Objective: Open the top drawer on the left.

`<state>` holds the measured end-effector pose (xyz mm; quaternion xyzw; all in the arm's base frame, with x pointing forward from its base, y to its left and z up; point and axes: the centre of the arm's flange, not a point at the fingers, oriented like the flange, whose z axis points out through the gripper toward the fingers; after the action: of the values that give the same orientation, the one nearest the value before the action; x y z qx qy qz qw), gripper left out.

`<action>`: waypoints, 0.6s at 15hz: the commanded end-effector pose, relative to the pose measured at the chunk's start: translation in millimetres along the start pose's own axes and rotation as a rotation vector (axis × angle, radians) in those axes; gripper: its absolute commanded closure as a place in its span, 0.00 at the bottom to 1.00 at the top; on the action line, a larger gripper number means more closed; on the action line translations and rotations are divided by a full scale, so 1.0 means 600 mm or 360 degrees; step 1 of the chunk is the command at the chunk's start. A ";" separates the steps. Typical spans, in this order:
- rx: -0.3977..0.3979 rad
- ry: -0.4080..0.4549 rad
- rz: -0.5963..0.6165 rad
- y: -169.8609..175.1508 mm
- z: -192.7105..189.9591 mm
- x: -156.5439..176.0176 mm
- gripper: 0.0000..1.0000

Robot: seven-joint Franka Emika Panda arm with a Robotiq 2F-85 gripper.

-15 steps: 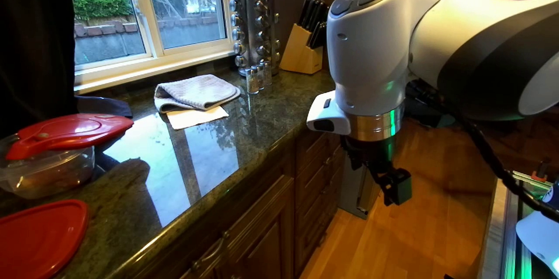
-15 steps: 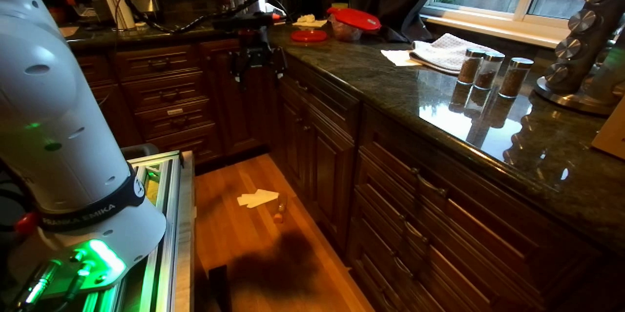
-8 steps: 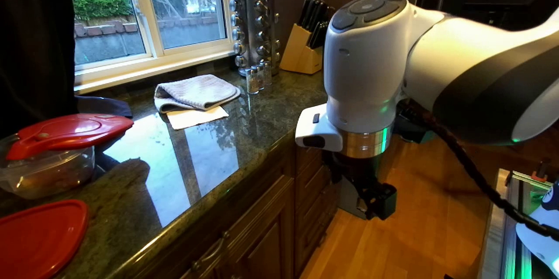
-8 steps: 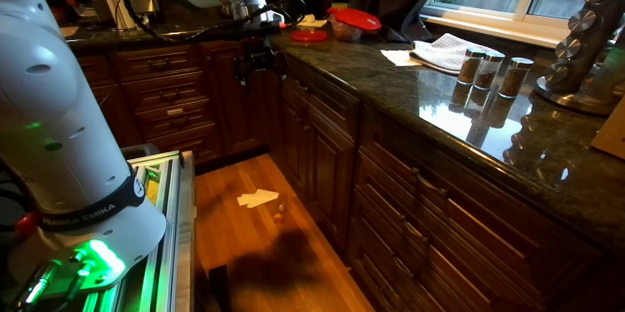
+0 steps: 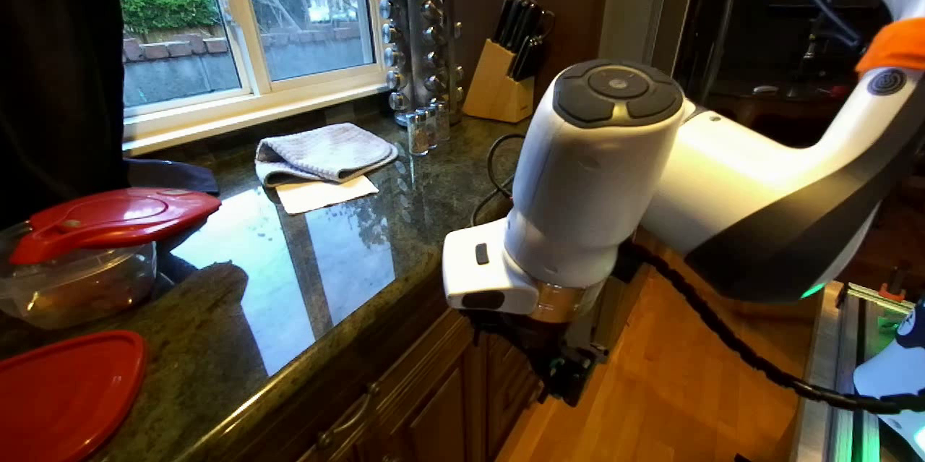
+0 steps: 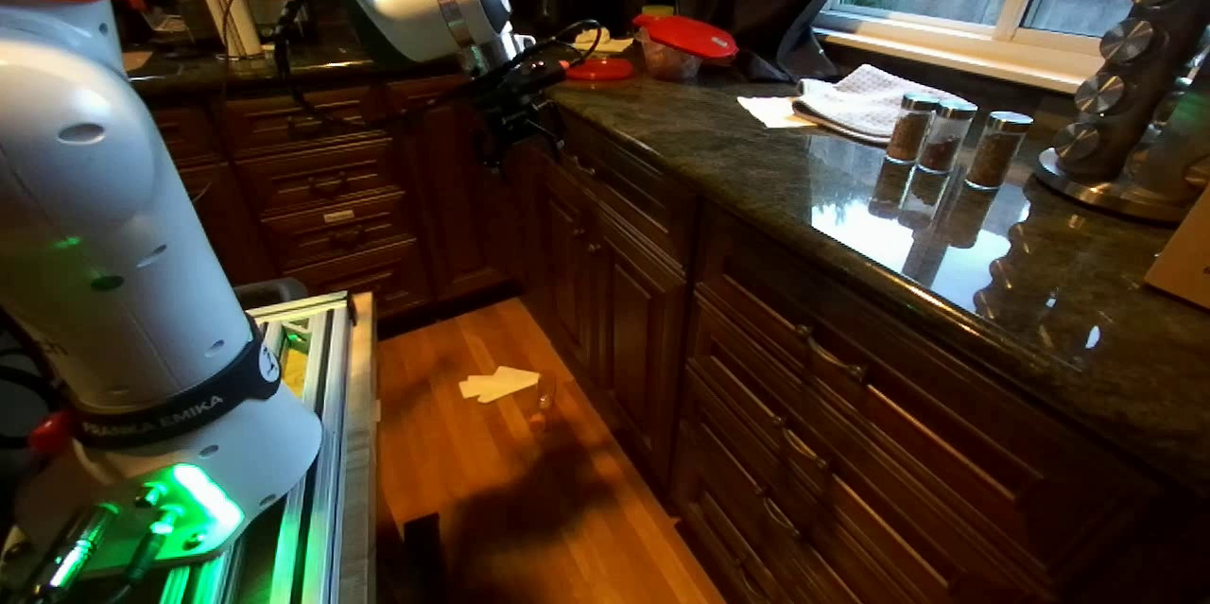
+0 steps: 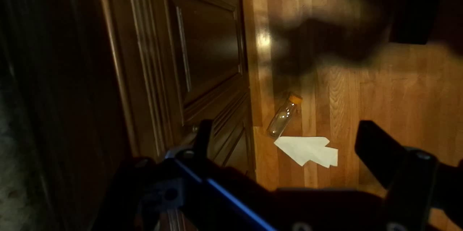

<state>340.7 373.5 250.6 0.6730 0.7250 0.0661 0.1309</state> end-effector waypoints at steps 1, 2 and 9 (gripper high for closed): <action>-0.0162 0.0071 -0.0070 0.017 0.042 0.051 0.00; -0.0209 0.0089 -0.0093 0.023 0.048 0.059 0.00; -0.0294 0.0136 -0.0123 0.033 0.063 0.079 0.00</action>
<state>367.7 419.3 214.6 0.6257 0.7465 0.1564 0.1637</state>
